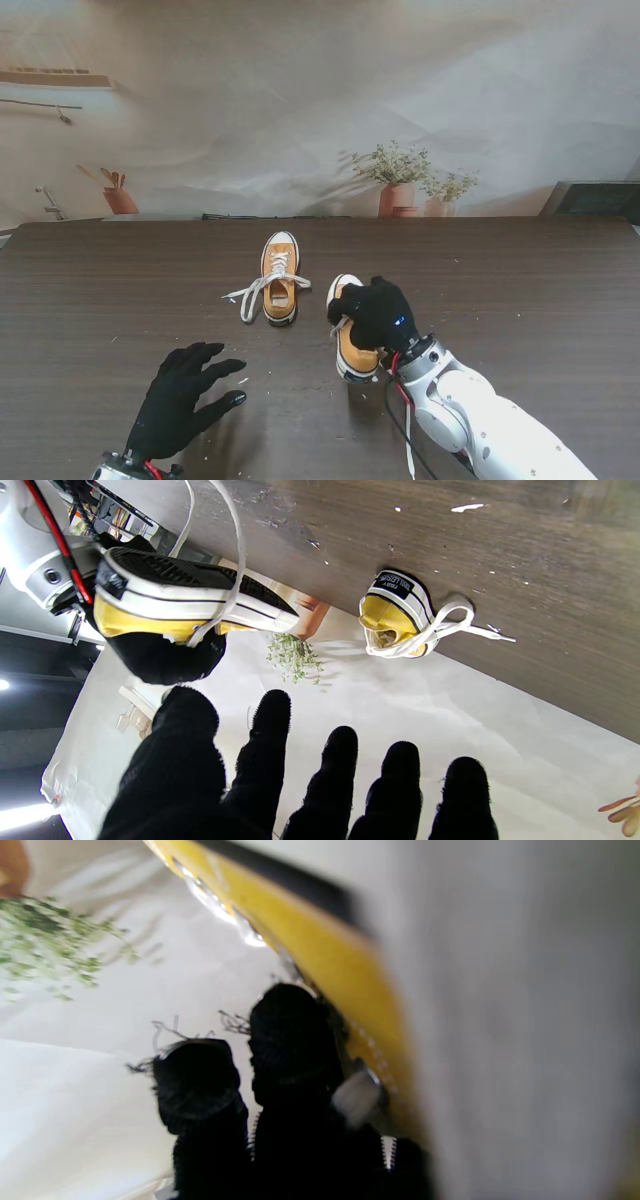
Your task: Tie the shoelaces into a bow on the shoes
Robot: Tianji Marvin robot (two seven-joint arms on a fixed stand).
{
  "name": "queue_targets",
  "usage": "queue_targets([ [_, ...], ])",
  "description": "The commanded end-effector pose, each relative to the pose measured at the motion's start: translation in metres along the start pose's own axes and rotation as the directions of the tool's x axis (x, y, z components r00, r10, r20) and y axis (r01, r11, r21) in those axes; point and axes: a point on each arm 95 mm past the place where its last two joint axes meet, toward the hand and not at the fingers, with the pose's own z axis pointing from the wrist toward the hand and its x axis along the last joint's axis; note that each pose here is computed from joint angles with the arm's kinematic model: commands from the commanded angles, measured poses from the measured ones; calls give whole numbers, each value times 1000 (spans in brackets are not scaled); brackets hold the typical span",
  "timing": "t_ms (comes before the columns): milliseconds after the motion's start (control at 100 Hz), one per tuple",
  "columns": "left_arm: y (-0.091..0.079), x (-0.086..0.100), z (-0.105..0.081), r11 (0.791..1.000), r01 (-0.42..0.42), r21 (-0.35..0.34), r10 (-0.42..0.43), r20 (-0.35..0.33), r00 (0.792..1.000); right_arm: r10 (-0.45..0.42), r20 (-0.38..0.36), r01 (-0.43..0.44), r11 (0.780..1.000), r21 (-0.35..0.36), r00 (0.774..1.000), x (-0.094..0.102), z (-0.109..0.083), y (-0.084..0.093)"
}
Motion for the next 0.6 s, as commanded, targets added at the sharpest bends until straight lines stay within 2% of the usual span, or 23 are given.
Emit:
queue_targets([
  [0, 0, 3, 0, 1000, 6, -12, -6, -8, 1000, 44, -48, -45, 999, -24, 998, 24, 5, 6],
  [200, -1, 3, -1, 1000, 11, -10, -11, -11, 1000, 113, -135, -123, 990, -68, 984, 65, -2, 21],
  [340, -2, 4, -2, 1000, 11, -2, -11, -16, 1000, 157, -162, -175, 979, -101, 974, 83, -7, 29],
  [460, -2, 4, -2, 1000, 8, 1, -8, -21, 1000, 157, -166, -176, 979, -104, 973, 85, -10, 23],
  [590, -1, 4, -2, 1000, 9, 4, -9, -24, 1000, 152, -113, -160, 985, -60, 982, 71, -11, 2],
])
